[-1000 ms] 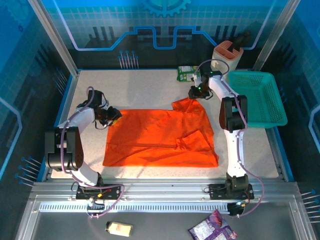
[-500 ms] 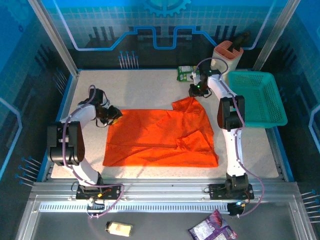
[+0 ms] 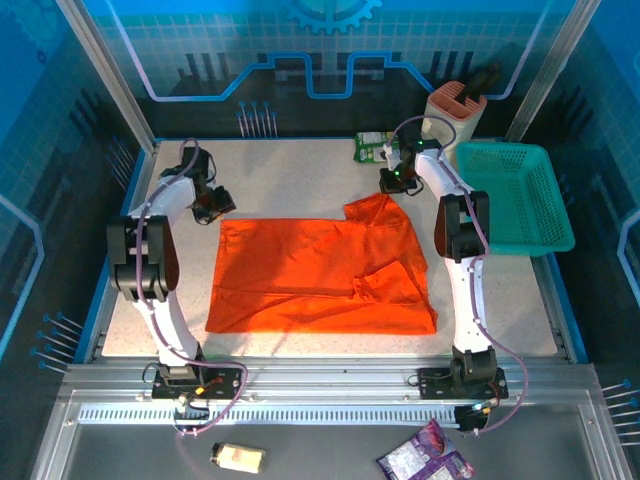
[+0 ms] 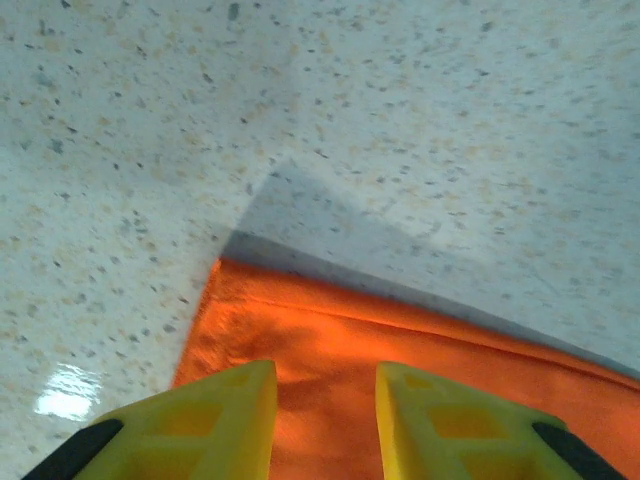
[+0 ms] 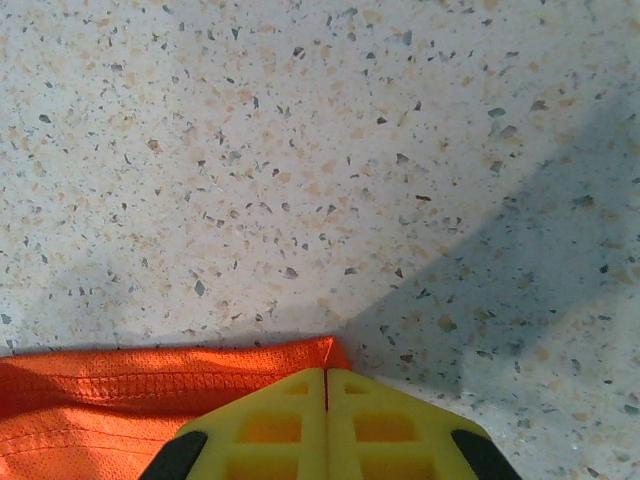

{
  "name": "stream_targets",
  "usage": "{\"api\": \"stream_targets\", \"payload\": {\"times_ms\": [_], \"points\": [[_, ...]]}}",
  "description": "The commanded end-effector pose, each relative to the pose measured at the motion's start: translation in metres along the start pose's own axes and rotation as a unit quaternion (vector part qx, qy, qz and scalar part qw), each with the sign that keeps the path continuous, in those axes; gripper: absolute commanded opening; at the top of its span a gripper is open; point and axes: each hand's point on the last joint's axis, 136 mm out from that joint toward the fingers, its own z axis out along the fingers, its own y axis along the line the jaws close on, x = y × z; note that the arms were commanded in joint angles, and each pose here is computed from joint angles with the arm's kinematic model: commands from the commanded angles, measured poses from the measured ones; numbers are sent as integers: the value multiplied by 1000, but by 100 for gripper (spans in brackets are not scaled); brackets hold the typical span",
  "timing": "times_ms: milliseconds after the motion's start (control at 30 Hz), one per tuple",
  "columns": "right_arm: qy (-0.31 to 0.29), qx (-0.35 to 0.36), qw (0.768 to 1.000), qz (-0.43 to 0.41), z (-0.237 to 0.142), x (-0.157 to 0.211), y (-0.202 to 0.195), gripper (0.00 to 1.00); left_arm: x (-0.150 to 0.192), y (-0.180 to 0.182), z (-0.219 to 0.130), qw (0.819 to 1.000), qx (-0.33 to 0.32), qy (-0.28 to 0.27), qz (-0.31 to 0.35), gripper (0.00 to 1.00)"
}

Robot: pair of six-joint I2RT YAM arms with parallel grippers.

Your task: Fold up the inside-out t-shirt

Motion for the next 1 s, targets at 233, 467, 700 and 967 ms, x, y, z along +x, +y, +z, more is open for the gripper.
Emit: {"api": "stream_targets", "payload": {"times_ms": [233, 467, 700, 967], "points": [[11, -7, 1000, 5, -9, 7, 8, 8, -6, 21, 29, 997, -47, 52, 36, 33], [14, -3, 1000, 4, -10, 9, 8, 8, -8, 28, 43, 995, -67, 62, 41, 30], [16, -2, 1000, 6, -8, 10, 6, 8, 1, 31, 51, 994, -70, 81, 37, 29], [16, -1, 1000, 7, -9, 10, 6, 8, 3, 37, 42, 990, -103, 82, 50, 33]]}}
